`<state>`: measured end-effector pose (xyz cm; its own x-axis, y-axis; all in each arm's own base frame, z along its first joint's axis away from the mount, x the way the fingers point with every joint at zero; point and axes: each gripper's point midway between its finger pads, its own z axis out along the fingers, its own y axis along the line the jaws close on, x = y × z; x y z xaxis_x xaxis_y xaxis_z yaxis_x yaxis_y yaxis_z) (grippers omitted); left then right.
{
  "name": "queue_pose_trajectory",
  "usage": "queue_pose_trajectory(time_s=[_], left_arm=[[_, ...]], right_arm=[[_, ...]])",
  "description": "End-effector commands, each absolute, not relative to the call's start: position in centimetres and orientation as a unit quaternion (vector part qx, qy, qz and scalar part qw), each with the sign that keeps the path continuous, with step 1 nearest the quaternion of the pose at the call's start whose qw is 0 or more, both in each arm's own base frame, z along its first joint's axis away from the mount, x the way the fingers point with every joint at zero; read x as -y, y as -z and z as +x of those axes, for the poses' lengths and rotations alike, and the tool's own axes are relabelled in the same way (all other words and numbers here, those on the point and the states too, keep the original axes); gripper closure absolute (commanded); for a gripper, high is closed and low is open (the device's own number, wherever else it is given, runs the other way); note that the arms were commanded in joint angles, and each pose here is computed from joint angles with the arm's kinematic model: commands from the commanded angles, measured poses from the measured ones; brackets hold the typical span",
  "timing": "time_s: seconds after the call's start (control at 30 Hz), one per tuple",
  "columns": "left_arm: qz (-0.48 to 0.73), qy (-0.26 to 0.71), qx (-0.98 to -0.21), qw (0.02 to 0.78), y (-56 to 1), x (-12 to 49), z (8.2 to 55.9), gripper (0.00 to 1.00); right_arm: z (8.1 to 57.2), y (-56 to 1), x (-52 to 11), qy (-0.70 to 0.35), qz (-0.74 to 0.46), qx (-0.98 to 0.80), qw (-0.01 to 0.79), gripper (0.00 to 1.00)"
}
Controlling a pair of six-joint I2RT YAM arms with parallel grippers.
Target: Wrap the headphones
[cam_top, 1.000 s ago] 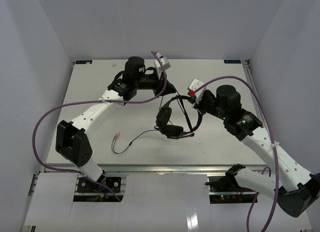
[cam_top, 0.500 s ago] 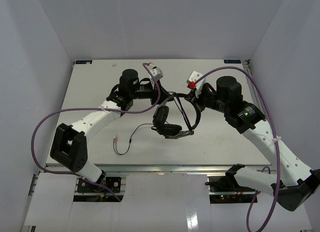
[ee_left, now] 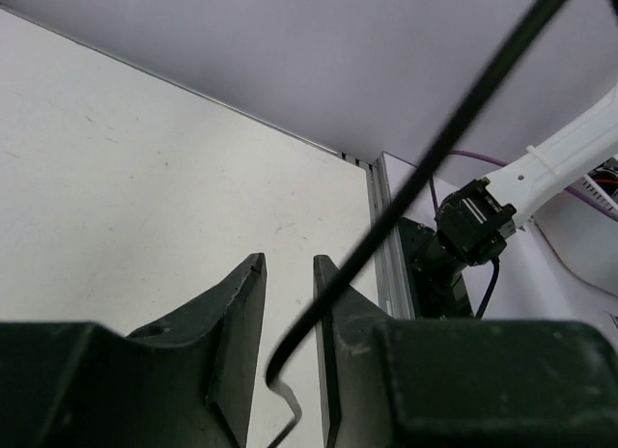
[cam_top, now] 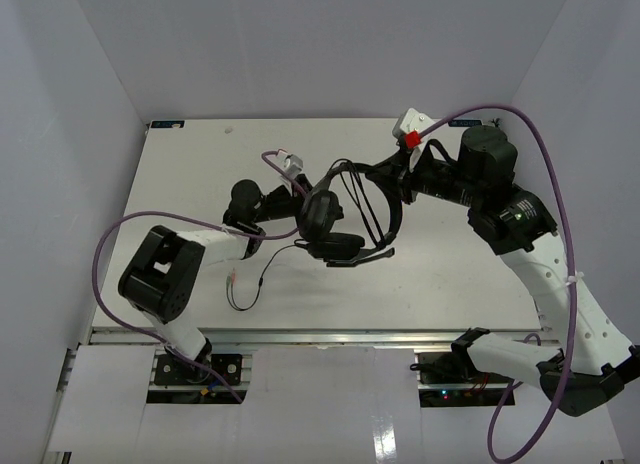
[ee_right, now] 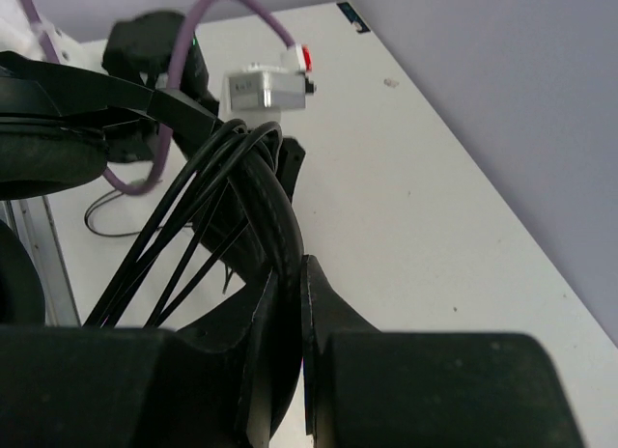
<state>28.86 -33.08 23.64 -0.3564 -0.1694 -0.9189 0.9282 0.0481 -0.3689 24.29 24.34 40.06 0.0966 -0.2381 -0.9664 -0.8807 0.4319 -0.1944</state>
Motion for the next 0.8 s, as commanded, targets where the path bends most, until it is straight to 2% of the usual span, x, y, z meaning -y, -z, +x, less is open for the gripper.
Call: queue_pose_trajectory(time_s=[0.0,0.27,0.5,0.77], left_arm=[[0.339,0.646,-0.505,0.461,-25.0,33.4,26.6,0.61],[0.341,0.666,-0.494,0.443,-22.9,37.0,23.9,0.64],[0.345,0.674,-0.513,0.405,-19.3,36.5,18.7,0.74],[0.348,0.666,-0.547,0.369,-16.7,35.6,12.2,0.77]], right_arm=[[24.0,-45.4,-24.7,-0.303,-0.436,-0.570,0.627,0.92],[26.7,-47.0,-23.5,-0.286,-0.385,-0.592,0.647,0.92],[29.1,-49.3,-20.9,-0.264,-0.337,-0.601,0.675,0.92],[31.7,-50.5,-18.7,-0.251,-0.292,-0.617,0.686,0.92]])
